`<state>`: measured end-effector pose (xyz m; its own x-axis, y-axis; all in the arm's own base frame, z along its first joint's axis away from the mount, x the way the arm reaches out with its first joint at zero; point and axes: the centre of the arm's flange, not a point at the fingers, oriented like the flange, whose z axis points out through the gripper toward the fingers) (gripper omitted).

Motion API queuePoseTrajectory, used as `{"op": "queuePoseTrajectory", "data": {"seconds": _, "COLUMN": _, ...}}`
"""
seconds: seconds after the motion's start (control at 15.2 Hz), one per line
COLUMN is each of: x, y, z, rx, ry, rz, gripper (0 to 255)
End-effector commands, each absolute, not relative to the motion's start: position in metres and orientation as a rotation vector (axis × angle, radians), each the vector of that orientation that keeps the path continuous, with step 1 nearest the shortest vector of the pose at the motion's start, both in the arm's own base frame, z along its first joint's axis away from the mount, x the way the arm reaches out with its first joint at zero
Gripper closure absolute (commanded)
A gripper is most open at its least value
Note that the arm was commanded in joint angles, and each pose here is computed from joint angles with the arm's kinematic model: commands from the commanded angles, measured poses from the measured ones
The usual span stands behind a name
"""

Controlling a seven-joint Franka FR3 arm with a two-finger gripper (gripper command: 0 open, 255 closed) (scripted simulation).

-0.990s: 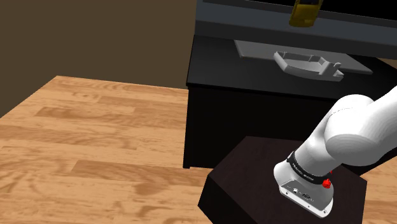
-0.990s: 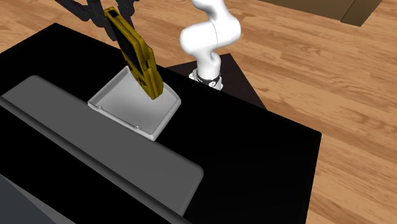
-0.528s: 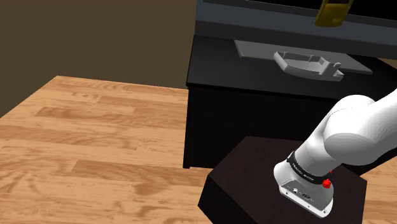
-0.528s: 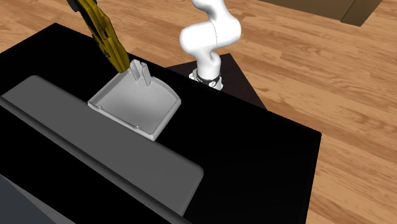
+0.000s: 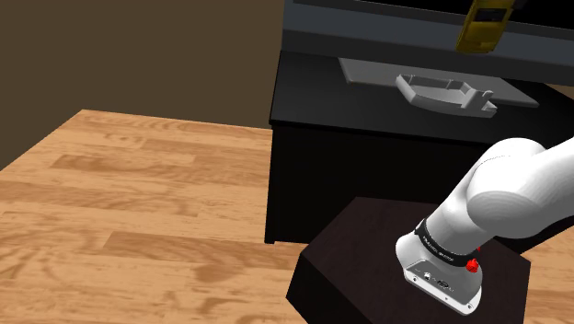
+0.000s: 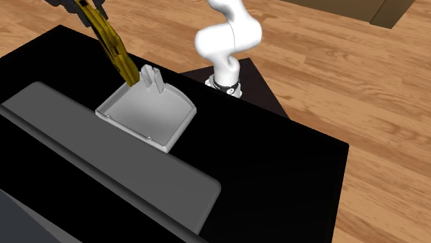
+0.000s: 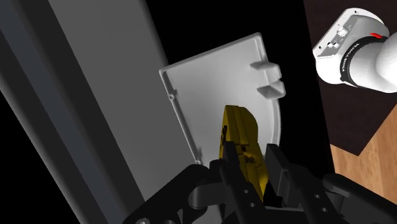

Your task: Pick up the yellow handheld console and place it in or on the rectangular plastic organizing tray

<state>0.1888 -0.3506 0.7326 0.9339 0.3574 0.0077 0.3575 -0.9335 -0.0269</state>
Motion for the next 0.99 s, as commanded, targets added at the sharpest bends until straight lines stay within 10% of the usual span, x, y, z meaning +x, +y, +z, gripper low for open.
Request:
{"op": "queuePoseTrajectory", "data": {"seconds": 0.0, "x": 0.189, "y": -0.351, "z": 0.722, "rx": -3.062, "ry": -0.566, "rz": -0.005, "gripper": 255}}
{"op": "queuePoseTrajectory", "data": {"seconds": 0.92, "x": 0.189, "y": -0.351, "z": 0.658, "rx": -3.062, "ry": -0.566, "rz": -0.005, "gripper": 255}}
